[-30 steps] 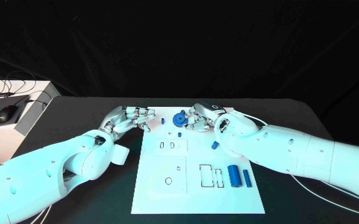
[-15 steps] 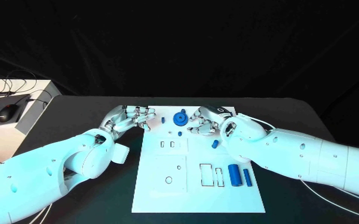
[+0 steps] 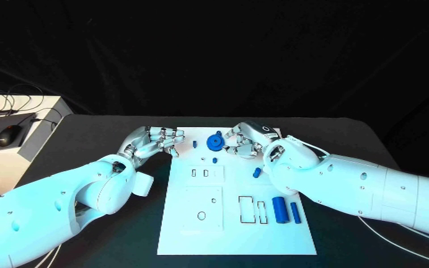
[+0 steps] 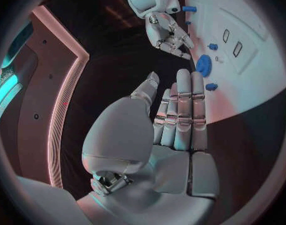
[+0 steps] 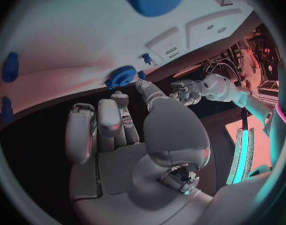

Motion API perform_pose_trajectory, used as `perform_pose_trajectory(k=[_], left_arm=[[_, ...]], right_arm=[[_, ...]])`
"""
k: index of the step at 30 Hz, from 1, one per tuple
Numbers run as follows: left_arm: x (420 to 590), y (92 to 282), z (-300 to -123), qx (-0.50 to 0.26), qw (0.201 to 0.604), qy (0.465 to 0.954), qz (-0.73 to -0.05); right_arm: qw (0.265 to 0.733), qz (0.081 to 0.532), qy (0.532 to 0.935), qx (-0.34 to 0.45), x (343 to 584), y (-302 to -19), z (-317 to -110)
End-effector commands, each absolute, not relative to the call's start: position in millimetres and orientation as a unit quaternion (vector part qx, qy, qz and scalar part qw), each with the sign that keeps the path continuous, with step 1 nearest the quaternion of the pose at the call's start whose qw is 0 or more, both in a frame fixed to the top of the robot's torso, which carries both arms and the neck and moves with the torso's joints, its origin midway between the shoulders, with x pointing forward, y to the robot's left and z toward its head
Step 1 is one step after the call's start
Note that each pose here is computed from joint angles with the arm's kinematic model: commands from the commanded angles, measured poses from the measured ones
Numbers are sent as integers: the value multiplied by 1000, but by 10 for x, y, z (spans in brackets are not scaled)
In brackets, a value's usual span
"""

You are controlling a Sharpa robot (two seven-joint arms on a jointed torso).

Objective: Assemble the parts on the task board

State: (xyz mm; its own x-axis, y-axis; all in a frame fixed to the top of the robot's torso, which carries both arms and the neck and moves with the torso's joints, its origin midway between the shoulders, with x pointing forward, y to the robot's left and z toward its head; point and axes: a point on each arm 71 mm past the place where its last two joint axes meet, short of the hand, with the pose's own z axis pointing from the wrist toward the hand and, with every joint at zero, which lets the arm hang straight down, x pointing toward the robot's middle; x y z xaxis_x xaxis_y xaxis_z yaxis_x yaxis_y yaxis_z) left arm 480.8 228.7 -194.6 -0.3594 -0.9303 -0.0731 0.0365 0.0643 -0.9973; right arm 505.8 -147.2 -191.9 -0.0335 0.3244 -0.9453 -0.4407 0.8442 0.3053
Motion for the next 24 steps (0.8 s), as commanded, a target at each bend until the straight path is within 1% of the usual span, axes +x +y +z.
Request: perform_pose_trajectory(k=[1, 5, 12, 24], left_arm=[[4803, 2267, -1936, -370, 420, 593, -579], [4803, 2256, -1935, -370, 419, 593, -580], [4802, 2247, -1935, -370, 417, 594, -580], [4809, 2242, -1940, -370, 417, 594, -580]], right_arm=[[695, 278, 662, -45, 5089, -1422, -1924], [689, 272, 670, -44, 5127, -1343, -1953], [689, 266, 673, -38, 5165, -1229, -1970], [686, 258, 680, -38, 5228, -1158, -2003]])
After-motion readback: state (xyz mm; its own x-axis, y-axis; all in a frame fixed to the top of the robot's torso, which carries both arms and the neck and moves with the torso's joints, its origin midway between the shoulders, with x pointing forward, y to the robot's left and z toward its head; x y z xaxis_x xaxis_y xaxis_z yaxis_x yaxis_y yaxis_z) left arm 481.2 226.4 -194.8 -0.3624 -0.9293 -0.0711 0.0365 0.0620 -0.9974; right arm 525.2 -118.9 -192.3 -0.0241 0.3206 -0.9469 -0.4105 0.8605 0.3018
